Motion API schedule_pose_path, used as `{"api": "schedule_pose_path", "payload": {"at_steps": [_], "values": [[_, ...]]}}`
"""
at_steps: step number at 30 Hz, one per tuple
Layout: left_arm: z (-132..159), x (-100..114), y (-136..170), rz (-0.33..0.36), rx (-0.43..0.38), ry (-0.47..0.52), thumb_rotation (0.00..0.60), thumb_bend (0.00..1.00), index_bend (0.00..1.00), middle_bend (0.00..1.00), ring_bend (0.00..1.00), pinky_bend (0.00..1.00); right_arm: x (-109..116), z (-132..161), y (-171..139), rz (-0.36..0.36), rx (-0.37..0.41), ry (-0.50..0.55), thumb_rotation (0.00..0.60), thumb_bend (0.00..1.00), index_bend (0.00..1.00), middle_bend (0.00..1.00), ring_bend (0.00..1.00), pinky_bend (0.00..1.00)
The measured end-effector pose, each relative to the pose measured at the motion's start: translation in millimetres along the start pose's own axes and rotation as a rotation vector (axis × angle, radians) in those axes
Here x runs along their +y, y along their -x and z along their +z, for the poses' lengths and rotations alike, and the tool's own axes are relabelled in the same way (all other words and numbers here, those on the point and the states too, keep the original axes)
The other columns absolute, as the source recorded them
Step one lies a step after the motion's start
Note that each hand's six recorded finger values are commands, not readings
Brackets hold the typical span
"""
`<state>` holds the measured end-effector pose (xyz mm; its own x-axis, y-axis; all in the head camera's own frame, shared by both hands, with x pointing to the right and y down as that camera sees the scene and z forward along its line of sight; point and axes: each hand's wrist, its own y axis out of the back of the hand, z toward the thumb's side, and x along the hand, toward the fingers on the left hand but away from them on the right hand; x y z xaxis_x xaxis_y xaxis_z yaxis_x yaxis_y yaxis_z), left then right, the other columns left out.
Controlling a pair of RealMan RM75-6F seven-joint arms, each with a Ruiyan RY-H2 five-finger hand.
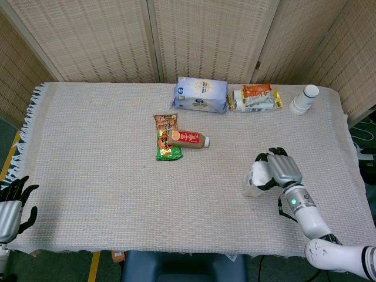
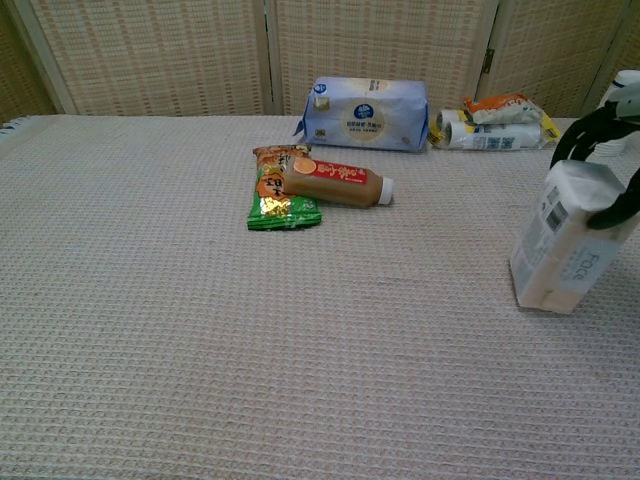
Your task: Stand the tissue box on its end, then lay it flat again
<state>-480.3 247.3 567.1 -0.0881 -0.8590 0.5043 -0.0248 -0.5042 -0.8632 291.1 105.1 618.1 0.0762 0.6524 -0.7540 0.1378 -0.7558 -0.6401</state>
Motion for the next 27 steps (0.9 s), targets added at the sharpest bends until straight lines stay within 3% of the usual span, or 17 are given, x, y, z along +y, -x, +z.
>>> {"api": "schedule_pose_path", "payload": {"at_steps": [4, 7, 13, 17, 20, 27], "values": [[0, 1, 0, 0.003, -0.001, 0.002, 0.6, 0.5, 0.23, 0.0, 0.0, 0.12, 9, 7, -2, -0.066, 0.054, 0.066, 0.6, 0.08, 0.42, 0.43, 0.25, 0.0], [0, 1, 1, 0.003, -0.001, 0.001, 0.6, 0.5, 0.23, 0.0, 0.0, 0.12, 14, 11, -4, -0.115, 0.114, 0.187, 0.6, 0.08, 0.45, 0.43, 0.29, 0.0], [0, 1, 1, 0.003, -0.001, 0.001, 0.6, 0.5, 0.23, 0.0, 0.0, 0.12, 20, 6, -1, -0.168, 0.263, 0.58, 0.6, 0.08, 0.47, 0.44, 0.31, 0.0], [0, 1, 1, 0.003, 0.001, 0.001, 0.6, 0.5, 0.22, 0.0, 0.0, 0.12, 16, -14, 11, -0.173, 0.367, 0.883, 0.6, 0.08, 0.47, 0.44, 0.31, 0.0], [-1, 1, 0, 0.0, 0.004, 0.001, 0.6, 0.5, 0.23, 0.0, 0.0, 0.12, 7, -38, 25, -0.175, 0.422, 1.042, 0.6, 0.09, 0.47, 0.44, 0.31, 0.0], [-2, -1, -1, -0.005, 0.007, -0.003, 0.6, 0.5, 0.23, 0.0, 0.0, 0.12, -30, -89, 53, -0.163, 0.471, 1.156, 0.6, 0.12, 0.47, 0.44, 0.31, 0.0]]}}
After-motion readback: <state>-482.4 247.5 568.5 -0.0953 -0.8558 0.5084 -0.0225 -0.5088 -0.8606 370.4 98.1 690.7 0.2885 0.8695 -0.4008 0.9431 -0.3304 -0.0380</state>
